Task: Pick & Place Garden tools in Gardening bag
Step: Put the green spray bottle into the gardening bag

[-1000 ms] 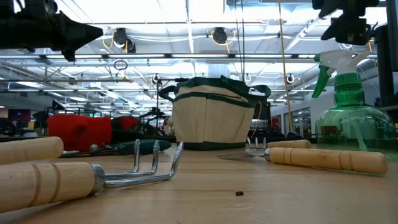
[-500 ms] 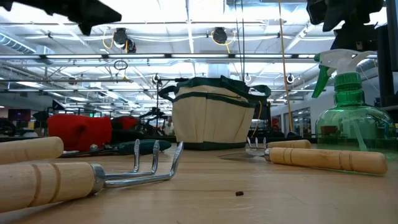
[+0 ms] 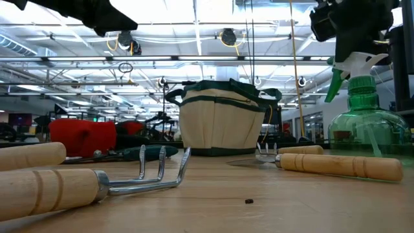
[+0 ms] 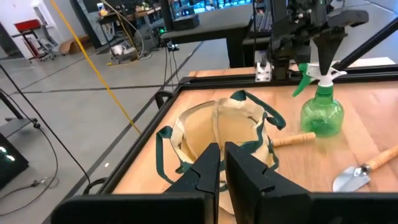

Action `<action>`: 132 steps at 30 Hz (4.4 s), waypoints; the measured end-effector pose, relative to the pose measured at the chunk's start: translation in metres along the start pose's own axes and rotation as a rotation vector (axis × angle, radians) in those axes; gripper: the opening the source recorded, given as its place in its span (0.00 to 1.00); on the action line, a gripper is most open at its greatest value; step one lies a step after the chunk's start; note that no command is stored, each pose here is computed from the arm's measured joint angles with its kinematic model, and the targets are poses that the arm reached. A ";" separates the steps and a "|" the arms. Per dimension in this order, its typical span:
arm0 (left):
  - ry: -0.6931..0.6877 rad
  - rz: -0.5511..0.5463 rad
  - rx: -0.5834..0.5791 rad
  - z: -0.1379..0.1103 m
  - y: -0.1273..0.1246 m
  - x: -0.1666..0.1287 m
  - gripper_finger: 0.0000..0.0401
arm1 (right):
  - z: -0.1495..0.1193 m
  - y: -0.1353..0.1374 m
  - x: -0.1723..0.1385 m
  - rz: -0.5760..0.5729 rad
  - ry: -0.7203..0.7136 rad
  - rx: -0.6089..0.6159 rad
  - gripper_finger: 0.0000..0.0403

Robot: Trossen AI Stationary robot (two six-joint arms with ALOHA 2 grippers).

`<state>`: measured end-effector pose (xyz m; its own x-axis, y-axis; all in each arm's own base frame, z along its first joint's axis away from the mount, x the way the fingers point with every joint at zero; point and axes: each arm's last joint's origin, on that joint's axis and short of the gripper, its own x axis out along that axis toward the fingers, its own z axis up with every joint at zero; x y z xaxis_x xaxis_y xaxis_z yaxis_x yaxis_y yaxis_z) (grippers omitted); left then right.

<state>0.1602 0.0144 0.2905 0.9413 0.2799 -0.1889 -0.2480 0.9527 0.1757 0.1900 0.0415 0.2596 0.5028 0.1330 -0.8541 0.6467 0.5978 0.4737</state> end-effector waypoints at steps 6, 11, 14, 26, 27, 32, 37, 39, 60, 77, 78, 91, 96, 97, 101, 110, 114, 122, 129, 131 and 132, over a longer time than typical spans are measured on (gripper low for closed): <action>-0.001 0.000 0.001 0.000 0.000 0.000 0.08 | 0.001 0.001 0.007 -0.028 0.015 -0.008 0.47; 0.000 0.000 0.023 0.000 0.000 0.000 0.08 | 0.000 0.001 0.007 -0.029 0.016 -0.041 0.34; 0.000 0.000 0.023 0.000 0.000 0.000 0.08 | 0.000 0.001 0.007 -0.028 0.019 -0.059 0.22; 0.001 0.001 0.076 0.000 0.000 0.000 0.08 | 0.008 0.012 0.002 0.082 -0.062 -0.296 0.10; 0.001 0.001 0.076 0.000 0.000 0.000 0.08 | 0.012 0.017 0.001 0.121 -0.102 -0.343 0.11; 0.001 0.001 0.076 0.000 0.000 0.000 0.08 | 0.038 0.048 -0.017 0.380 -0.461 -0.668 0.11; 0.001 0.001 0.078 0.000 0.000 0.000 0.08 | 0.060 0.056 -0.038 0.504 -0.745 -0.977 0.11; 0.001 0.001 0.085 0.000 0.000 0.000 0.08 | 0.069 0.054 -0.045 0.511 -0.834 -1.088 0.11; 0.009 0.047 0.065 -0.001 0.006 0.001 0.08 | 0.177 -0.006 -0.028 0.062 -0.515 -1.109 0.11; 0.028 0.073 0.053 -0.003 0.011 0.002 0.08 | 0.189 -0.029 0.006 -0.003 -0.286 -1.333 0.11; 0.032 0.072 0.050 -0.004 0.011 0.002 0.08 | 0.189 -0.030 0.009 -0.006 -0.270 -1.363 0.11; 0.082 0.064 0.039 -0.009 0.010 0.002 0.08 | 0.179 0.001 0.021 0.022 -0.346 -1.666 0.11; 0.081 0.065 0.031 -0.009 0.010 0.002 0.08 | 0.179 -0.002 0.025 -0.007 -0.320 -1.661 0.11; 0.081 0.065 0.027 -0.008 0.010 0.002 0.08 | 0.179 -0.003 0.026 -0.009 -0.328 -1.663 0.11; 0.080 0.066 0.022 -0.008 0.010 0.002 0.08 | 0.178 -0.010 0.032 -0.013 -0.314 -1.646 0.11; 0.079 0.066 0.021 -0.008 0.010 0.002 0.08 | 0.176 -0.021 0.043 -0.024 -0.345 -1.640 0.11; 0.079 0.066 0.021 -0.008 0.010 0.002 0.08 | 0.177 -0.026 0.046 -0.042 -0.362 -1.641 0.11; 0.079 0.066 0.019 -0.008 0.010 0.002 0.08 | 0.181 -0.036 0.044 -0.295 -0.325 -1.544 0.11; 0.079 0.065 0.019 -0.008 0.010 0.002 0.08 | 0.184 -0.034 0.042 -0.259 -0.391 -1.311 0.11; 0.079 0.065 0.019 -0.008 0.010 0.002 0.08 | 0.185 -0.035 0.042 -0.273 -0.398 -1.186 0.11; 0.079 0.065 0.019 -0.008 0.010 0.002 0.08 | 0.185 -0.035 0.041 -0.284 -0.401 -1.123 0.11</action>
<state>0.1572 0.0257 0.2840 0.9020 0.3502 -0.2523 -0.3028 0.9300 0.2083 0.2939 -0.1202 0.2471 0.6935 -0.2476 -0.6766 0.0084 0.9418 -0.3361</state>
